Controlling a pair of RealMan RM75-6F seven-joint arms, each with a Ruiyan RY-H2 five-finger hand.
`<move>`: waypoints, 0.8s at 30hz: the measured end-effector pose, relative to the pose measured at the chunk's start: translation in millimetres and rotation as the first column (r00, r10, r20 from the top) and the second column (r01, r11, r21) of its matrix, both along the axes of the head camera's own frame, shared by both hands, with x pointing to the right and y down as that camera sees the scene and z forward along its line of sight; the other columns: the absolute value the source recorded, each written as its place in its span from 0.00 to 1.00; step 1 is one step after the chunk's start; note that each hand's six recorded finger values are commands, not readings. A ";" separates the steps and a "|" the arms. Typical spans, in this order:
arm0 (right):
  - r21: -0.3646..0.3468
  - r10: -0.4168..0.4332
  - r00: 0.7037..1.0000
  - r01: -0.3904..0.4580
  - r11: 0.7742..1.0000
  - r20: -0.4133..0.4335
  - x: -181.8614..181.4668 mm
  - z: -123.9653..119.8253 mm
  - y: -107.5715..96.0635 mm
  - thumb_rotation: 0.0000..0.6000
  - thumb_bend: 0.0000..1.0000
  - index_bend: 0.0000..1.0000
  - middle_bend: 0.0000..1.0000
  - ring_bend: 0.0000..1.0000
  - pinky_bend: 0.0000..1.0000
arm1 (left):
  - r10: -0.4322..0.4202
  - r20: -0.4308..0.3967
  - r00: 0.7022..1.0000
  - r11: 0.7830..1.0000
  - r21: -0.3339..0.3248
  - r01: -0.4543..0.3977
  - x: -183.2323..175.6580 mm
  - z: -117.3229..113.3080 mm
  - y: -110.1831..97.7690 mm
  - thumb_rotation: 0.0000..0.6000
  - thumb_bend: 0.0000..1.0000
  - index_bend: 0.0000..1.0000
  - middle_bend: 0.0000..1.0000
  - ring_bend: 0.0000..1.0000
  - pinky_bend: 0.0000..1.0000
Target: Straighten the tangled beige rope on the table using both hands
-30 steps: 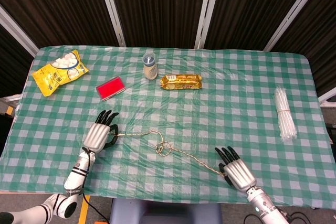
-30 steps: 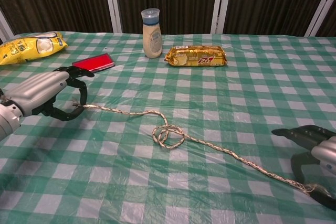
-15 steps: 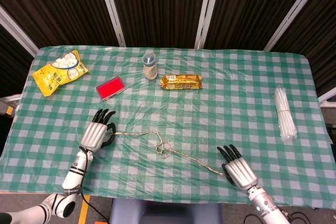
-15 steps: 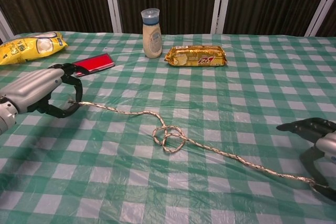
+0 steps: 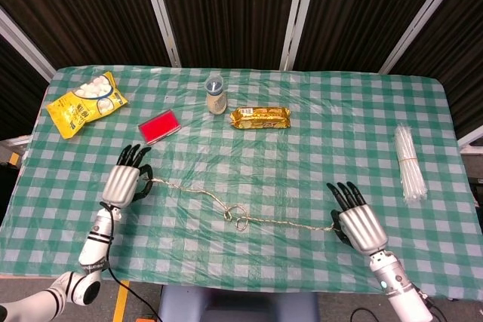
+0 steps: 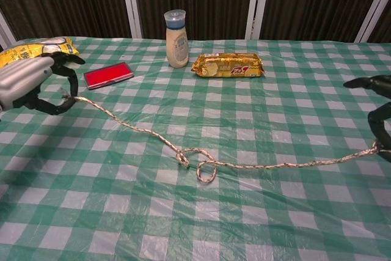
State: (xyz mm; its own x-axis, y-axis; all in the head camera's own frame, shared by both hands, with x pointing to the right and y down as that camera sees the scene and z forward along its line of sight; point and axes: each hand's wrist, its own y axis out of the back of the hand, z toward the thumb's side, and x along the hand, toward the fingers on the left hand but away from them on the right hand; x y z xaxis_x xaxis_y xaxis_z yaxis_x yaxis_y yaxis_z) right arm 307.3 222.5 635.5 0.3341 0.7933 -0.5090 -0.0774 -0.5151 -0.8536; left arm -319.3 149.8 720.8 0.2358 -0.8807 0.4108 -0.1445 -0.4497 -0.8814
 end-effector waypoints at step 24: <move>0.021 0.287 0.948 -0.287 0.958 -0.134 91.8 4.9 -67.0 1.00 0.54 0.81 0.16 0.00 0.00 | -0.230 0.196 0.953 0.973 0.052 0.225 -119.5 -2.6 -40.9 1.00 0.46 0.62 0.12 0.00 0.01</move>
